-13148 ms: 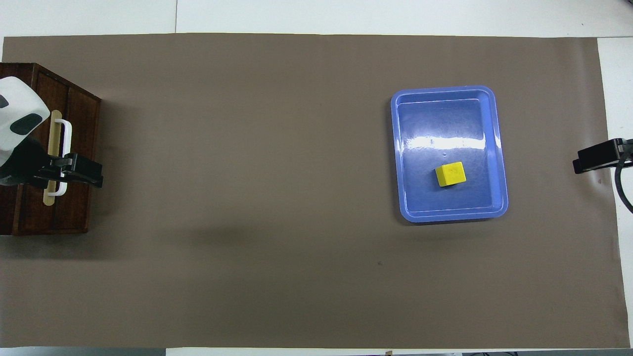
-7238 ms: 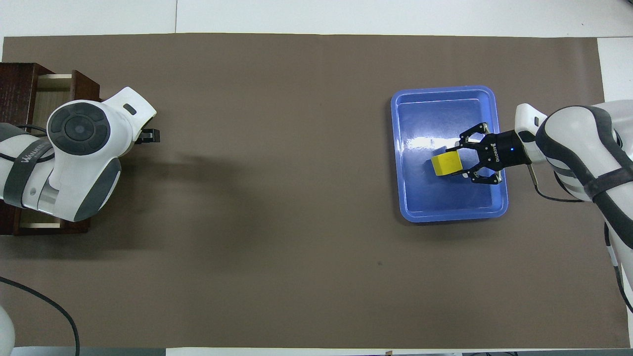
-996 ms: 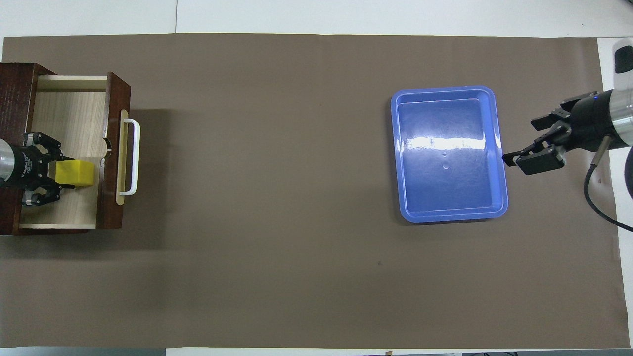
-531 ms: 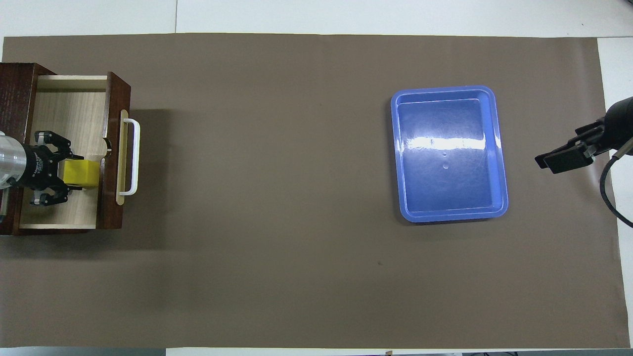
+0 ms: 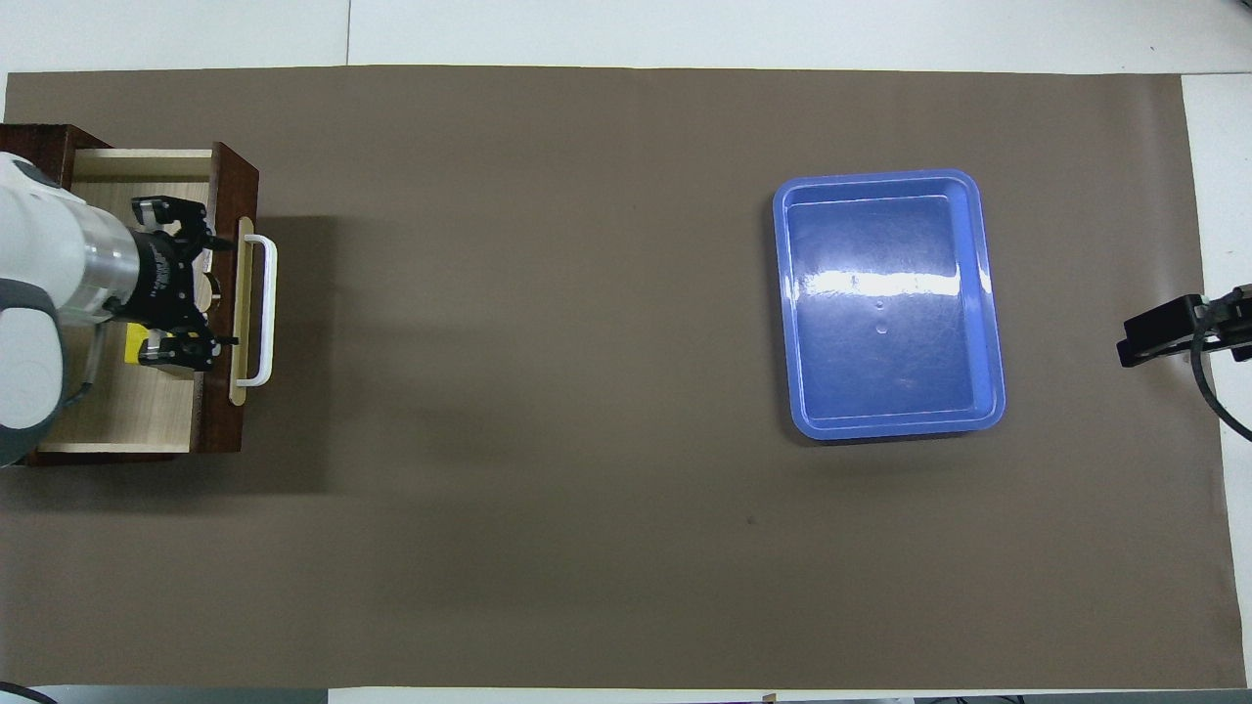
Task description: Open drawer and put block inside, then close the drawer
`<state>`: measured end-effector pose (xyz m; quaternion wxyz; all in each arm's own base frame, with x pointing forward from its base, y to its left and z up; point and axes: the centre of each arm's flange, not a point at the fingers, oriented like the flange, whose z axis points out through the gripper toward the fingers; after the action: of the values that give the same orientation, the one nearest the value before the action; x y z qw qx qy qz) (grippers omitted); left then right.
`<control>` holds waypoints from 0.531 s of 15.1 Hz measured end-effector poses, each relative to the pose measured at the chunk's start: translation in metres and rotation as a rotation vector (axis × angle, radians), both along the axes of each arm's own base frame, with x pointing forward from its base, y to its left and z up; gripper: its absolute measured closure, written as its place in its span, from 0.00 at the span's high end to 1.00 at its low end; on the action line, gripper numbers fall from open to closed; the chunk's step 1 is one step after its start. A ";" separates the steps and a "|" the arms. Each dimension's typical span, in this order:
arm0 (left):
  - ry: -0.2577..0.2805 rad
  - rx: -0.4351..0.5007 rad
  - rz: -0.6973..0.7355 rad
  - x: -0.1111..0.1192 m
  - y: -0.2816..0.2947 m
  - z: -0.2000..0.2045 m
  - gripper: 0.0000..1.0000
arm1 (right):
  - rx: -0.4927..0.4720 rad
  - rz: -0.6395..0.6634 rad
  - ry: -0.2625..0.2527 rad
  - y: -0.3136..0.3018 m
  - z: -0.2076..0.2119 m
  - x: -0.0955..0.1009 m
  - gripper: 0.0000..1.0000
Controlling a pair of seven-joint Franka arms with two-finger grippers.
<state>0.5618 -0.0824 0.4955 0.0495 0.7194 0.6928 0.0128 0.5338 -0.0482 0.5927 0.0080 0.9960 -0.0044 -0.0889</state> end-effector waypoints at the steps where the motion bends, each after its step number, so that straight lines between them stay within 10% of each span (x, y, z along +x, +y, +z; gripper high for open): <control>1: 0.010 0.012 -0.007 -0.001 -0.011 -0.006 1.00 | -0.006 -0.025 -0.009 0.000 0.000 0.001 1.00; 8: 0.043 0.121 -0.015 0.007 0.012 -0.046 1.00 | -0.013 -0.041 -0.071 0.003 0.004 0.009 1.00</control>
<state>0.5684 -0.0702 0.4496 -0.0088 0.7263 0.6863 0.0387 0.5426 -0.0447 0.5971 0.0122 0.9981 -0.0258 -0.0538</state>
